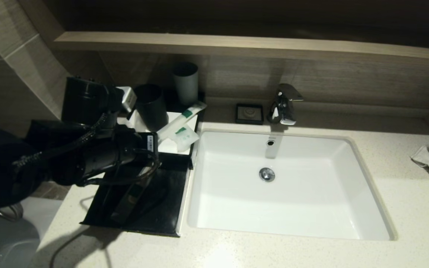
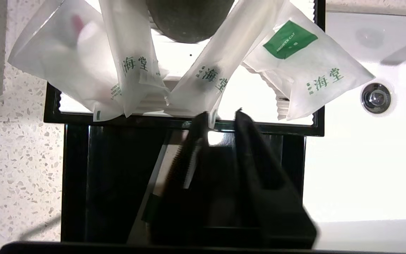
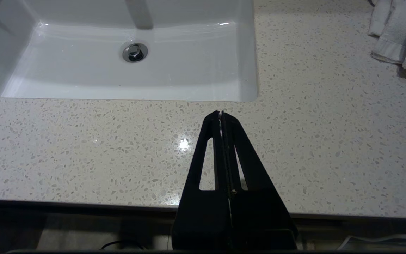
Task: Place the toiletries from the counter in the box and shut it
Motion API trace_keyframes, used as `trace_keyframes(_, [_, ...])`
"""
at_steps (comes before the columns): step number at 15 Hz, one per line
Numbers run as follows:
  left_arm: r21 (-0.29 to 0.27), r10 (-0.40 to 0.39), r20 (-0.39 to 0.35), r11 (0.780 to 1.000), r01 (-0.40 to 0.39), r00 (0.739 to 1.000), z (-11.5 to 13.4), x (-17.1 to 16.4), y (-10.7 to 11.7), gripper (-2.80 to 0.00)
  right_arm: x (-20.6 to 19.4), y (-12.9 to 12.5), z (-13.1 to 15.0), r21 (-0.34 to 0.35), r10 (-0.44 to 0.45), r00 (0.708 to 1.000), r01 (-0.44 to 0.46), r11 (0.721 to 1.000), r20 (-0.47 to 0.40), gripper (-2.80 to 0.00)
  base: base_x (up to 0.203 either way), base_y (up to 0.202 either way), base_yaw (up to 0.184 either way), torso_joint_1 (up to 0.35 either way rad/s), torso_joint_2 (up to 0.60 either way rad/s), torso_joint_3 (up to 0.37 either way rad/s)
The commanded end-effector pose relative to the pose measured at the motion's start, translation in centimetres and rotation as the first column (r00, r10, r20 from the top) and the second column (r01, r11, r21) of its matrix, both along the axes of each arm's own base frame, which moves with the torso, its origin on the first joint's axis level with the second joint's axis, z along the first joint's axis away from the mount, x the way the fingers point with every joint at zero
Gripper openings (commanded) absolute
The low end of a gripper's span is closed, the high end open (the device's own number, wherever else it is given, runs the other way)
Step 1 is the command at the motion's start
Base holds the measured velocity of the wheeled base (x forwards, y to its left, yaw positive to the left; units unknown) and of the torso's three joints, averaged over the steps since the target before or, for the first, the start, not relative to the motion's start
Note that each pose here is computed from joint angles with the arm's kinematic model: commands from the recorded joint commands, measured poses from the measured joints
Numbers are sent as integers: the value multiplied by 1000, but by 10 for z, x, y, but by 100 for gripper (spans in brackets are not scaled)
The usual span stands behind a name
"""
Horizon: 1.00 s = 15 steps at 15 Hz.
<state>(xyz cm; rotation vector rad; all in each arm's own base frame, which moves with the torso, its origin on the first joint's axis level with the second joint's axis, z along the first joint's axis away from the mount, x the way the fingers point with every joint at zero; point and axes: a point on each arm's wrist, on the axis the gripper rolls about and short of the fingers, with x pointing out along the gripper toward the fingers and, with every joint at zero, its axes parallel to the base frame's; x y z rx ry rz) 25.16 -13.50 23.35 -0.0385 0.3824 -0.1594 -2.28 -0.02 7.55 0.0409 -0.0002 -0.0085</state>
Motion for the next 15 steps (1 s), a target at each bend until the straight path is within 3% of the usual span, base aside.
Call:
trace_keyframes(1, [15, -6, 6, 1000, 6, 1000, 0, 3, -2, 0, 0, 0, 0, 1, -1, 1000, 1, 1000, 0, -280, 0, 0, 0, 0, 0, 0])
trace_keyframes(6, [24, -27, -10, 999, 27, 1000, -5, 18, -8, 0, 0, 0, 0, 1, -1, 1000, 1, 1000, 0, -280, 0, 0, 0, 0, 0, 0])
trace_keyframes(15, [48, -43, 27, 998, 41, 999, -10, 30, -15, 0, 0, 0, 0, 1, -1, 1000, 1, 1000, 0, -280, 0, 0, 0, 0, 0, 0])
